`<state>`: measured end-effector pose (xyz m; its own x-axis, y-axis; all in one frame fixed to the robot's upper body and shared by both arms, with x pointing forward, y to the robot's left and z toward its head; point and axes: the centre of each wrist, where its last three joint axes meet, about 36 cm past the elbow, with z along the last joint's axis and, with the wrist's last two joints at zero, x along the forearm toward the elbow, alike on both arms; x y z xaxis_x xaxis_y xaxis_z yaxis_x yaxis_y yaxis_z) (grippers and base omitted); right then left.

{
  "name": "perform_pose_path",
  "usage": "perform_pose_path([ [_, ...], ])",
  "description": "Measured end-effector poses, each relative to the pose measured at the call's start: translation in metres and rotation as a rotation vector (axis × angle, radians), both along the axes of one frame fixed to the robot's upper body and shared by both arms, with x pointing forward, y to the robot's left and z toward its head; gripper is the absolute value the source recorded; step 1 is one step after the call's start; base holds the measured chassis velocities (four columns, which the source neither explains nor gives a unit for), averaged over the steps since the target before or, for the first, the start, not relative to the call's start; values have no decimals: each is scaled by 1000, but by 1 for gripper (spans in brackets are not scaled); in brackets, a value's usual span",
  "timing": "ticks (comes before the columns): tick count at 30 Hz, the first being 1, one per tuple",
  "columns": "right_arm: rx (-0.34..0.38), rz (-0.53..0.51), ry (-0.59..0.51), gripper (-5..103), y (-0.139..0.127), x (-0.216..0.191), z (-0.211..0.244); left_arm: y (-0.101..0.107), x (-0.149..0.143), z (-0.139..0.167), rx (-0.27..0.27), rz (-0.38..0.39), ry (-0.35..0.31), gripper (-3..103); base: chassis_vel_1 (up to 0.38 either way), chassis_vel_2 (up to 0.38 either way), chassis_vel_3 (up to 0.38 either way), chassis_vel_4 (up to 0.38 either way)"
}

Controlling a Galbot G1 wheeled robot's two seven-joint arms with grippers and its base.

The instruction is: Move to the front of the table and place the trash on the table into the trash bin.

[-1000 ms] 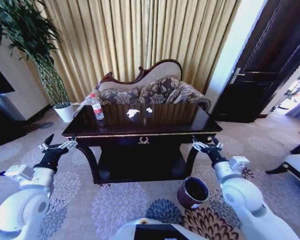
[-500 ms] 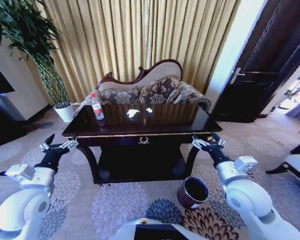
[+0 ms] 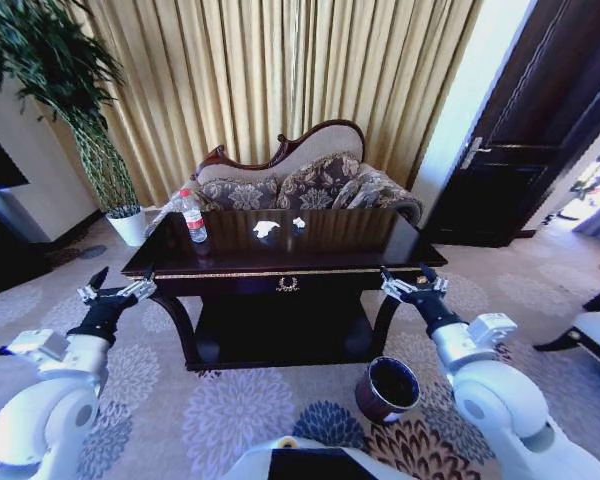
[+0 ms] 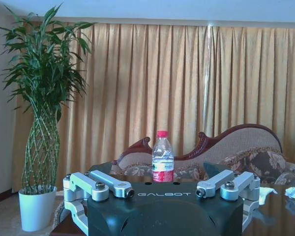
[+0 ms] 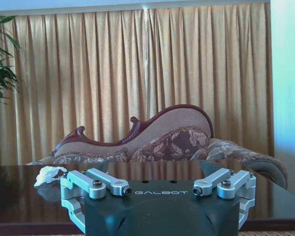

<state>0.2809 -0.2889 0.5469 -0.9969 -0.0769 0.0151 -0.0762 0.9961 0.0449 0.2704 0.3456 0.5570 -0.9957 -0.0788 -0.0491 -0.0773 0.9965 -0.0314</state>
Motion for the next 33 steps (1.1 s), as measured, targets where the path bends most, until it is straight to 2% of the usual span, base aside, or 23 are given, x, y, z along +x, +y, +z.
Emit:
perform_pose_path([
  [24, -5, 24, -10, 100, 4, -6, 0, -1, -1, 1, -2, 2, -3, 100, -131, 137, 132, -145],
  [33, 14, 70, 40, 100, 7, 0, 7, -4, -7, 2, -4, 4, 2, 100, -19, 21, 25, -23],
])
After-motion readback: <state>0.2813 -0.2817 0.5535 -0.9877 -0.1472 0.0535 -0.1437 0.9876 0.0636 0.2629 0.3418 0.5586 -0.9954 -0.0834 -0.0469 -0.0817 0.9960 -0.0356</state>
